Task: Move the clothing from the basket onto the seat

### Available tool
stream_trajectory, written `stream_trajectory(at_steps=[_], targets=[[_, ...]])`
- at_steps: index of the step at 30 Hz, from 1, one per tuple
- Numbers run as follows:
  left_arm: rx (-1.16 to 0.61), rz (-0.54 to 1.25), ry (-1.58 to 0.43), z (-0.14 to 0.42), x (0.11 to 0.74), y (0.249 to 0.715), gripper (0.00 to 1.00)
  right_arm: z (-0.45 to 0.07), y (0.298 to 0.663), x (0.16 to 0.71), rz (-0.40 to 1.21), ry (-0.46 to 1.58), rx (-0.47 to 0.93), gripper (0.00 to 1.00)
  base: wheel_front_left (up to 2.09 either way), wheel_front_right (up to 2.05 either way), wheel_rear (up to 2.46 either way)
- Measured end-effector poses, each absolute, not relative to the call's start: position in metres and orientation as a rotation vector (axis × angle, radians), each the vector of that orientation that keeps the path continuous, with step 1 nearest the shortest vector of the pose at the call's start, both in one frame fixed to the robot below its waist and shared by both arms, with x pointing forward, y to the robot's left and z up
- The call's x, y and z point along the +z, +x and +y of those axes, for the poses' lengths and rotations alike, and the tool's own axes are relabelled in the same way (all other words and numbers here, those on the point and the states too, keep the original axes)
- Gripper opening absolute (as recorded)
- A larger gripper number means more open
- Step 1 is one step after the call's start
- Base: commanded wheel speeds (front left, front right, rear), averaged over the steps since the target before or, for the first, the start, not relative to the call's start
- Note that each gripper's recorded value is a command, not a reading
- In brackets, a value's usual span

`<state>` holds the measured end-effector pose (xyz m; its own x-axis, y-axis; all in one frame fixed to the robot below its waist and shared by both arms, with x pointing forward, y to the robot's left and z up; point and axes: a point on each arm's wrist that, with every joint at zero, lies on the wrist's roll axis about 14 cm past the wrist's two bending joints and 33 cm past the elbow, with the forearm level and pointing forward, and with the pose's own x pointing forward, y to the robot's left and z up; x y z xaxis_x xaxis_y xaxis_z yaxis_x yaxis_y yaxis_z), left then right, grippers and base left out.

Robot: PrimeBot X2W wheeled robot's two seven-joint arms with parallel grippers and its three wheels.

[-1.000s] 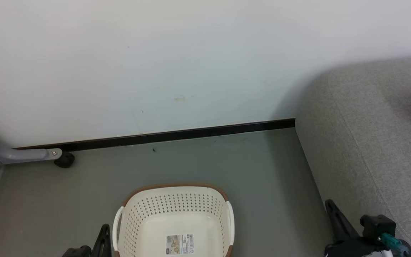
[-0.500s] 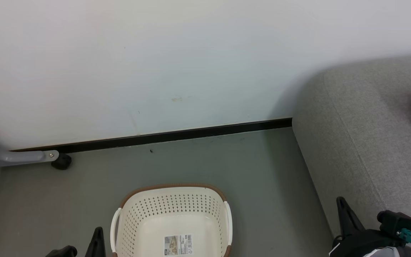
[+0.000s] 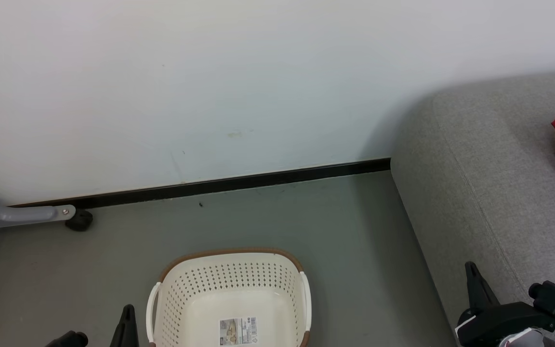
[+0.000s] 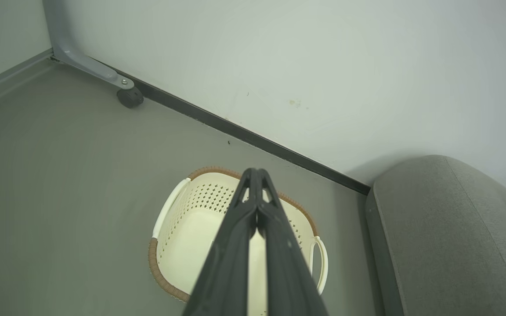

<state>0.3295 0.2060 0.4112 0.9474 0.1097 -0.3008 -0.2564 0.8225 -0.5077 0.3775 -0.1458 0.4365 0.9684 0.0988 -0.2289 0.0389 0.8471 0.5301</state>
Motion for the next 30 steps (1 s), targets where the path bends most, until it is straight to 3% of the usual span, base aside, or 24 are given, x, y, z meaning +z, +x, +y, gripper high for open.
stream_trajectory(at_steps=[30], targets=[[0.189, 0.224, -1.014, 0.200, 0.429, 0.348, 0.00, -0.171, 0.382, 0.451, 0.219, 1.011, -0.066, 0.00, 0.00, 0.00, 0.00]])
